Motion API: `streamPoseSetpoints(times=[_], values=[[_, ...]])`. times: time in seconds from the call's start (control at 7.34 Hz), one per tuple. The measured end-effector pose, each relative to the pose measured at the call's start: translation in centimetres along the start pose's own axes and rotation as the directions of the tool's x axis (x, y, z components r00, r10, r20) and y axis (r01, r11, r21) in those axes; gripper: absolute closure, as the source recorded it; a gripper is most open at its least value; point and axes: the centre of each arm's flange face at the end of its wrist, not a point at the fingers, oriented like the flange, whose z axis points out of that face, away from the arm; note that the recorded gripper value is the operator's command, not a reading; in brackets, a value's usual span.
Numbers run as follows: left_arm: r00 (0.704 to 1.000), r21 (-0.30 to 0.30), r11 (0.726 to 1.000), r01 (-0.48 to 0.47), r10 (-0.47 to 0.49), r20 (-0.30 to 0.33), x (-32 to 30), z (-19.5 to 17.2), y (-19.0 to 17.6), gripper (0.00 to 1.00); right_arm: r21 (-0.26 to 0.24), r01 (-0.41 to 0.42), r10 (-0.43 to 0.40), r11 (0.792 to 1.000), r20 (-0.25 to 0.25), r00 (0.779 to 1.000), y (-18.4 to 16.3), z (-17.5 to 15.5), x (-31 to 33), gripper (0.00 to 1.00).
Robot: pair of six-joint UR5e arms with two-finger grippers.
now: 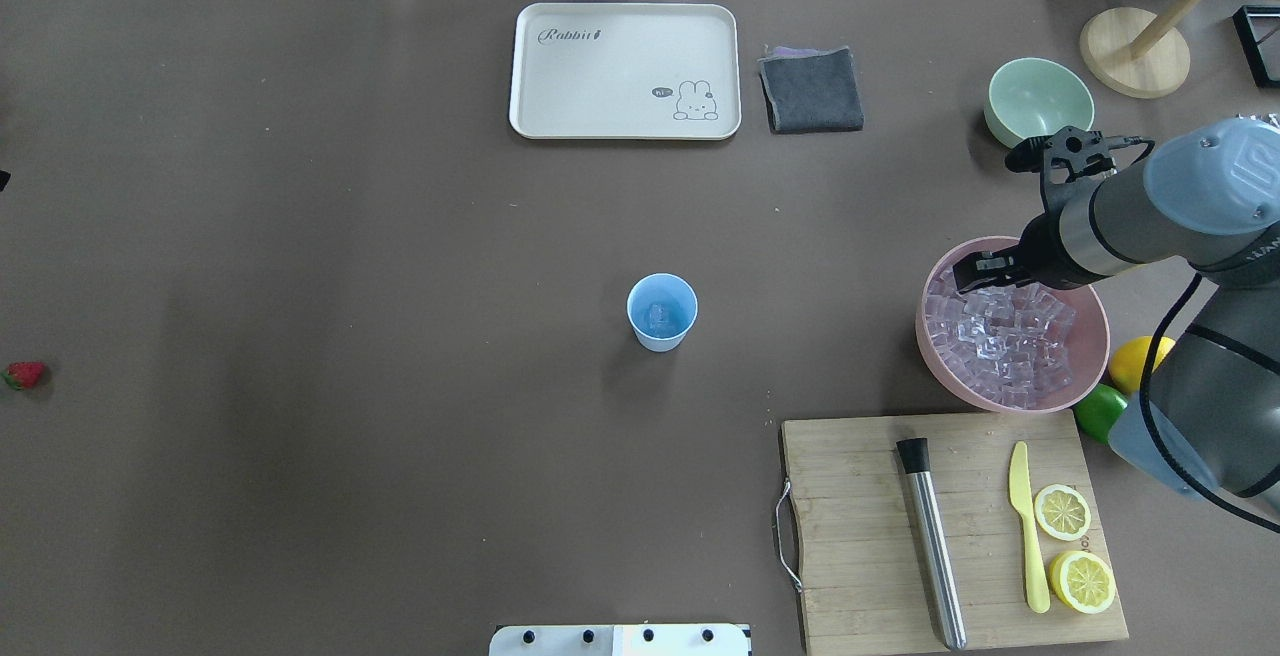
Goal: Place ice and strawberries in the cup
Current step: 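Move the right gripper back into the pink bowl and grasp another ice cube, then carry the second ice cube with the right gripper over the blue cup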
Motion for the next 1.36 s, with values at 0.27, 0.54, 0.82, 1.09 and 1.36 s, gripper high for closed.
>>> streamPoseSetpoints(times=[0.27, 0.54, 0.82, 1.09, 1.36], values=[[1.0, -0.002, 1.0, -0.002, 0.002, -0.001, 0.1, 0.1, 0.0, 0.02, -0.004, 0.014, -0.015, 1.0, -0.011, 1.0, 0.6, 0.8, -0.6, 0.56], [1.0, -0.004, 1.0, -0.003, 0.003, -0.002, 0.2, 0.2, 0.0, 0.02, -0.006, 0.019, -0.019, 1.0, -0.017, 1.0, 0.8, 0.9, -0.3, 1.0], [1.0, -0.005, 1.0, -0.004, 0.004, -0.003, 0.2, 0.3, 0.0, 0.02, 0.0, 0.021, -0.021, 1.0, -0.013, 1.0, 0.7, 0.5, -0.3, 1.0], [1.0, -0.007, 1.0, -0.005, 0.005, -0.004, 0.3, 0.4, 0.0, 0.02, 0.009, 0.016, -0.016, 1.0, -0.006, 1.0, 0.1, -0.2, 0.0, 1.0], [1.0, -0.012, 1.0, -0.008, 0.007, -0.007, 0.5, 0.7, 0.0, 0.02, 0.009, -0.004, 0.003, 1.0, 0.016, 1.0, -0.9, -1.9, 0.1, 1.0]])
